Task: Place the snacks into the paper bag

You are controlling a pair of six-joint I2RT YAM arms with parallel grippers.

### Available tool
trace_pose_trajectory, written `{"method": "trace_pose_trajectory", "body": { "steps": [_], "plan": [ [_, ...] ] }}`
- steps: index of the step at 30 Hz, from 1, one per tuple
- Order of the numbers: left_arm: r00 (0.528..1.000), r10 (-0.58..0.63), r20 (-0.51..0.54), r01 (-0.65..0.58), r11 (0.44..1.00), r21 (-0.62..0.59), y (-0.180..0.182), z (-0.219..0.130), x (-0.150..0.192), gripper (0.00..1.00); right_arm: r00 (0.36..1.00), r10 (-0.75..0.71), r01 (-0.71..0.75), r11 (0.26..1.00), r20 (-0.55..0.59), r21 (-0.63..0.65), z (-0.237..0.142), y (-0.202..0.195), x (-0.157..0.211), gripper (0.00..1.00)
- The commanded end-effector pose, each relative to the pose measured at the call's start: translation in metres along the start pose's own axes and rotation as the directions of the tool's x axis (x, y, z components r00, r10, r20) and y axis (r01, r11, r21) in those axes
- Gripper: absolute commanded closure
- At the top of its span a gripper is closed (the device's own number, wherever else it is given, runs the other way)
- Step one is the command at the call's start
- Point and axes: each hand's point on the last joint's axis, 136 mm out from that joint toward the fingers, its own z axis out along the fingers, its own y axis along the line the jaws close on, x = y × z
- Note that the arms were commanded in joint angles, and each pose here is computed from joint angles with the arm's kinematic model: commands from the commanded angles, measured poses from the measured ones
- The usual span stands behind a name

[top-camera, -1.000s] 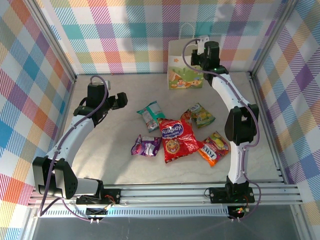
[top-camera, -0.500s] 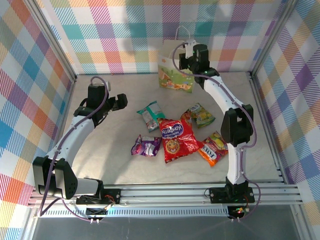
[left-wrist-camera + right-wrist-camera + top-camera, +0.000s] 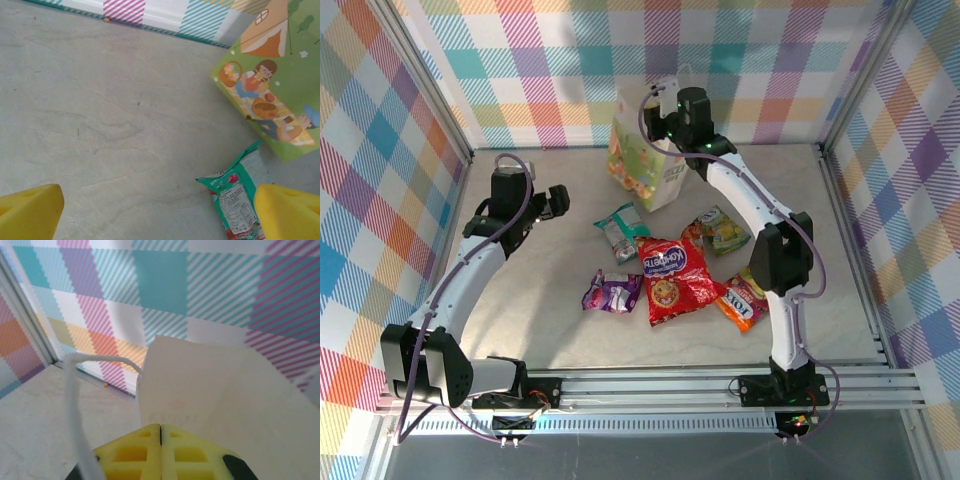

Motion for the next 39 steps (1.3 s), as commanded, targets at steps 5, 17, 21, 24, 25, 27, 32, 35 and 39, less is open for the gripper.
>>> {"method": "trace_pose_trajectory", "body": {
  "steps": [5,17,21,24,25,27,32,35,39],
  "plan": [
    [0.999,-0.019,0.035,0.02,0.999,-0.036,0.011,-0.01,-0.005,0.03,1.0,-0.006,0.005,0.993,-0.009,-0.12,0.023,0.049,0.005,1.0],
    [0.995,-0.051,0.081,0.058,0.994,-0.093,0.027,-0.025,-0.01,0.02,0.998,-0.042,0.026,0.946,-0.041,-0.323,0.037,0.136,0.023,1.0],
    [0.996,-0.061,0.072,0.068,0.993,-0.094,0.028,-0.022,-0.009,0.02,0.997,-0.04,0.012,0.926,-0.067,-0.376,0.029,0.156,0.03,1.0],
    [0.996,-0.066,0.065,0.071,0.994,-0.085,0.026,-0.02,-0.01,0.02,0.997,-0.033,0.003,0.93,-0.075,-0.368,0.025,0.155,0.035,1.0],
    [0.996,-0.068,0.063,0.073,0.994,-0.082,0.025,-0.02,-0.01,0.02,0.996,-0.037,0.008,0.936,-0.076,-0.351,0.024,0.151,0.038,1.0],
    [0.996,-0.071,0.058,0.075,0.994,-0.077,0.024,-0.019,-0.011,0.02,0.996,-0.051,0.025,0.944,-0.072,-0.329,0.022,0.147,0.04,1.0],
    [0.995,-0.077,0.056,0.08,0.995,-0.059,0.018,-0.015,-0.019,0.02,0.994,-0.083,0.062,0.959,-0.066,-0.277,0.015,0.134,0.037,1.0],
    [0.995,-0.08,0.054,0.082,0.996,-0.035,0.011,-0.014,-0.027,0.02,0.995,-0.077,0.06,0.965,-0.057,-0.253,0.011,0.123,0.029,1.0],
    [0.996,-0.077,0.045,0.078,0.997,-0.016,0.003,-0.011,-0.041,0.02,0.996,-0.081,0.068,0.969,-0.045,-0.238,0.006,0.112,0.02,1.0]
  ]
}}
